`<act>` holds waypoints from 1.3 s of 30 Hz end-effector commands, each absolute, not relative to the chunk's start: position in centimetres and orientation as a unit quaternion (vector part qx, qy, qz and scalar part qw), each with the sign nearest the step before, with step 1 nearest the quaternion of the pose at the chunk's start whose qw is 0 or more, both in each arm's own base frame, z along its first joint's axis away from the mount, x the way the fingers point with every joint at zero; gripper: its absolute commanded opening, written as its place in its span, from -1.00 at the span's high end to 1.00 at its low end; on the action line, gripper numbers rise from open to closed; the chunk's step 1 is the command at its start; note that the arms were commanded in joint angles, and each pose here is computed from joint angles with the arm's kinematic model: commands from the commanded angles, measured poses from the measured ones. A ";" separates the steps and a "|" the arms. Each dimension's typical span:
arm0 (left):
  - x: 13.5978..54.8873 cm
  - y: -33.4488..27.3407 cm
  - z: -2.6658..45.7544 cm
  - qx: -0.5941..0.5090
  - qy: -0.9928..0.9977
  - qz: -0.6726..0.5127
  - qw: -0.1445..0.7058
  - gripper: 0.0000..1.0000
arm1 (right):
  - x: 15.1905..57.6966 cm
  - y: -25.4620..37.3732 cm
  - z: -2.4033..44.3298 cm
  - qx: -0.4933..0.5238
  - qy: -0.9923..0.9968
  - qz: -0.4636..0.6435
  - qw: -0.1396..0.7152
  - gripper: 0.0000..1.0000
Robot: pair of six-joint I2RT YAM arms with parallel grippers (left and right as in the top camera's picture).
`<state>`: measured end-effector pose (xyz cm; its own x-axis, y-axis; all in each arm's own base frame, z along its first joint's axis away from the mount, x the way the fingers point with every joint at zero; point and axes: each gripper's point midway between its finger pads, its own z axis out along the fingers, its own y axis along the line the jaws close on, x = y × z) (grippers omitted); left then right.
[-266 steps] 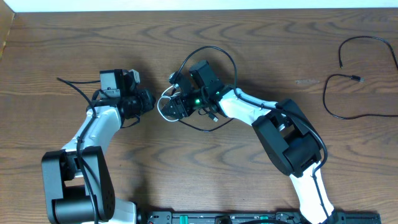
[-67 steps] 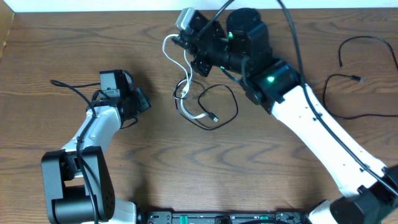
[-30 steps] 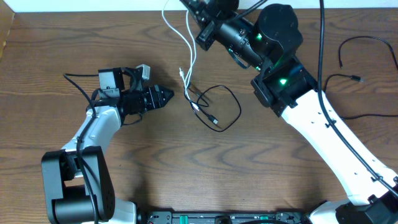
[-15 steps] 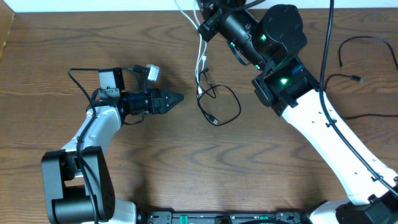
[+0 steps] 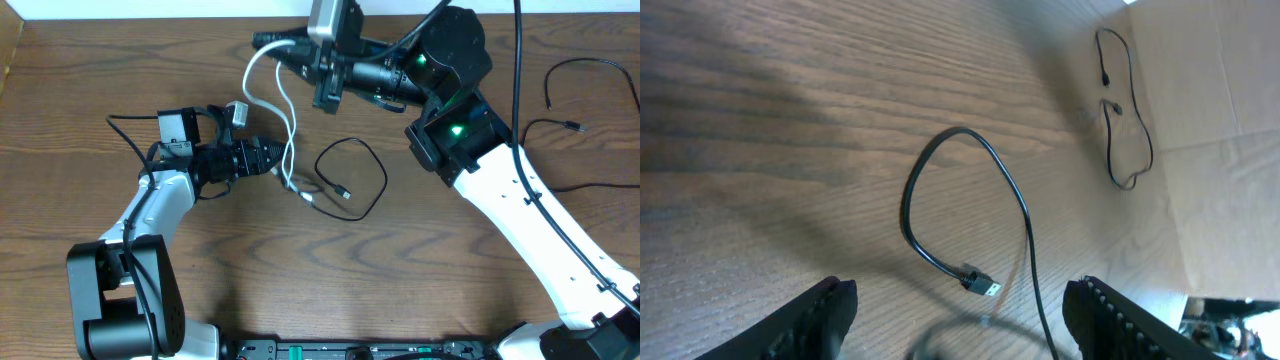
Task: Untangle cables
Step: 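Pull the right gripper up-right, drawing the white cable out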
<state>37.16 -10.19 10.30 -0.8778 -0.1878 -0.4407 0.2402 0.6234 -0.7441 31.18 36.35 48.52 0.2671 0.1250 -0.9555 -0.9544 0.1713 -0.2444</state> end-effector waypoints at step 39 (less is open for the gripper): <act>37.1 -9.6 9.3 -0.055 0.883 -0.413 0.214 -0.01 | 42.3 28.9 48.9 -0.223 0.598 0.232 0.734 0.98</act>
